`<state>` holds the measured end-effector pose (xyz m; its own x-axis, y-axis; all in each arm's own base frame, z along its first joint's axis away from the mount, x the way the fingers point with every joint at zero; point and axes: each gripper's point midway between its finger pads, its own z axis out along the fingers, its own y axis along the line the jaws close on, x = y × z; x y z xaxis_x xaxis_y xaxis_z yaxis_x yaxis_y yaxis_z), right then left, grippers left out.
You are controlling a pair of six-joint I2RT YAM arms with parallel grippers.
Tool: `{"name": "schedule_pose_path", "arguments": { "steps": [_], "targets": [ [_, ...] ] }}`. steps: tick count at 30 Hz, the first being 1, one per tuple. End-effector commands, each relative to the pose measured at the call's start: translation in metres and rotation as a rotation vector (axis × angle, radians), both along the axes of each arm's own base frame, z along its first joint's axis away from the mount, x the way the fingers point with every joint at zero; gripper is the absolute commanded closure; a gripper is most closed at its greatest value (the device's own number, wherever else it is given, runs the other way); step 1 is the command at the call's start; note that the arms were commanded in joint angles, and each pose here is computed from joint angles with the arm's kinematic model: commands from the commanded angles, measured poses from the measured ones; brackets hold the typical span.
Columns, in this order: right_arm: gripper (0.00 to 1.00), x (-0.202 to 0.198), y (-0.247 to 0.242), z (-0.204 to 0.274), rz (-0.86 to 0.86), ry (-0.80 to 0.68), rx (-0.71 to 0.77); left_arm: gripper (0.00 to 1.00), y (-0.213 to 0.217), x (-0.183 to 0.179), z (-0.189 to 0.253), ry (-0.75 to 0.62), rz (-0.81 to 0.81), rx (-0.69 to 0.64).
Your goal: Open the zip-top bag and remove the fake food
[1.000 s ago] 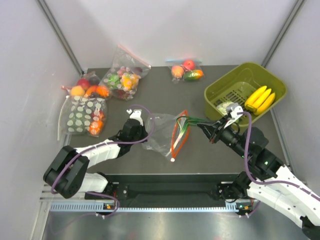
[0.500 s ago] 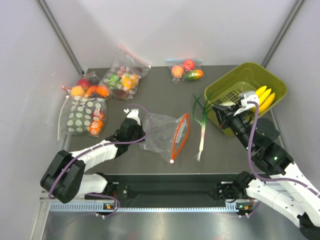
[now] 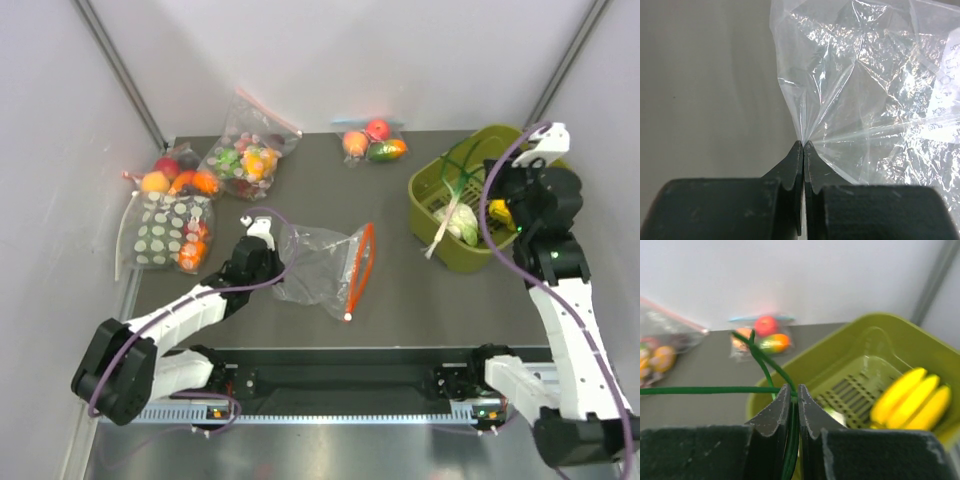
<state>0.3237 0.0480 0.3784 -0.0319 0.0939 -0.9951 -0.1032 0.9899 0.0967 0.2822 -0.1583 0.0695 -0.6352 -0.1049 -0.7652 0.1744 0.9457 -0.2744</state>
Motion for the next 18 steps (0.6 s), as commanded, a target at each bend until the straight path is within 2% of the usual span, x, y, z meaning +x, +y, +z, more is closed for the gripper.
{"name": "schedule_pose_path", "arguments": {
  "steps": [1,6,12,18],
  "targets": [
    [1.00,0.013,-0.027,0.033,0.017,-0.064,0.085,1.00,0.002,0.009,0.023,-0.052,0.000,-0.008],
    [1.00,0.039,-0.070,0.033,-0.025,-0.040,0.156,1.00,0.007,0.012,0.029,-0.059,0.002,-0.009],
    [1.00,0.068,-0.095,0.003,-0.079,0.035,0.171,1.00,0.009,0.015,0.034,-0.069,0.003,-0.010],
    [1.00,0.090,-0.135,-0.002,-0.181,0.068,0.172,1.00,0.014,0.016,0.038,-0.064,0.003,0.010]
  ]
}}
